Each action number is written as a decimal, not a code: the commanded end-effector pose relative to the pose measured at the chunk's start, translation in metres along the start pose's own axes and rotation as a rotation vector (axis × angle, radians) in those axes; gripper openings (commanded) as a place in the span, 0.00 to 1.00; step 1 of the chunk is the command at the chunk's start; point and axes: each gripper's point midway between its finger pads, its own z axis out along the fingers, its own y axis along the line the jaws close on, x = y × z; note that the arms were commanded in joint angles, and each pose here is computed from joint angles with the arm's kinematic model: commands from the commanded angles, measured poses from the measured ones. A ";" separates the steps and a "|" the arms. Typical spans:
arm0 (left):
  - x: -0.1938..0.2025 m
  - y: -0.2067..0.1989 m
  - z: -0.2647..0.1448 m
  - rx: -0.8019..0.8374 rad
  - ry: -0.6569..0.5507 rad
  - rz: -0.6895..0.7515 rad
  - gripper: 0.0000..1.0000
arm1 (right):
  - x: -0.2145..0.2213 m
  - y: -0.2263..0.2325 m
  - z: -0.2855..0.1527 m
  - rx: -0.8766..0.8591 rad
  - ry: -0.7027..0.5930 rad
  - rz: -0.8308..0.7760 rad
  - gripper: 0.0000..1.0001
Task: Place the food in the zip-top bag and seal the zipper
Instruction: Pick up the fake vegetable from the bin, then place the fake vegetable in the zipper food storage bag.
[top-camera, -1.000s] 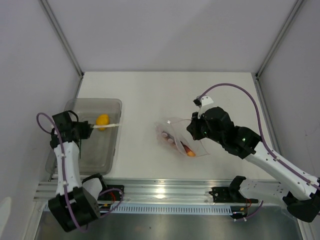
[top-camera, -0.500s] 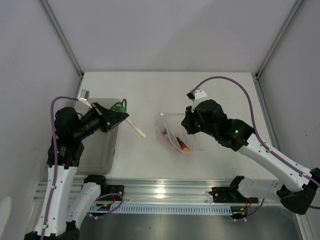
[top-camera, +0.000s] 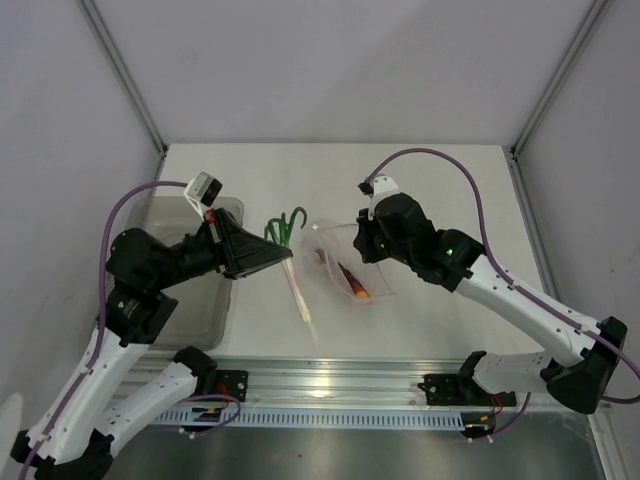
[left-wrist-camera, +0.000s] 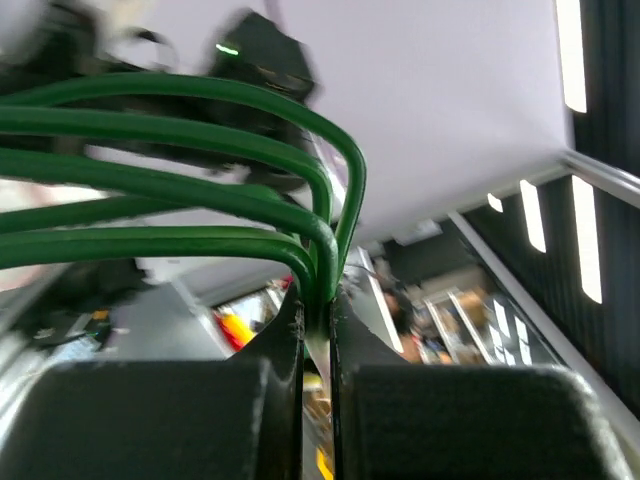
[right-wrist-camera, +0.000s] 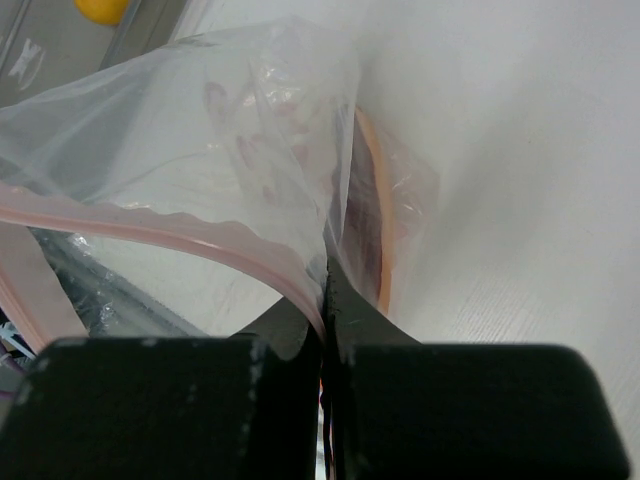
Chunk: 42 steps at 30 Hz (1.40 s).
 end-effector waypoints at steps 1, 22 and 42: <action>0.008 -0.042 0.011 0.195 0.057 -0.039 0.01 | -0.031 0.008 0.000 -0.015 -0.085 0.011 0.00; 0.042 -0.057 0.052 0.392 0.284 -0.087 0.01 | -0.040 0.027 -0.013 -0.152 -0.069 0.093 0.00; 0.061 0.011 0.065 0.273 0.332 -0.086 0.01 | -0.035 0.018 -0.029 -0.166 -0.070 0.135 0.00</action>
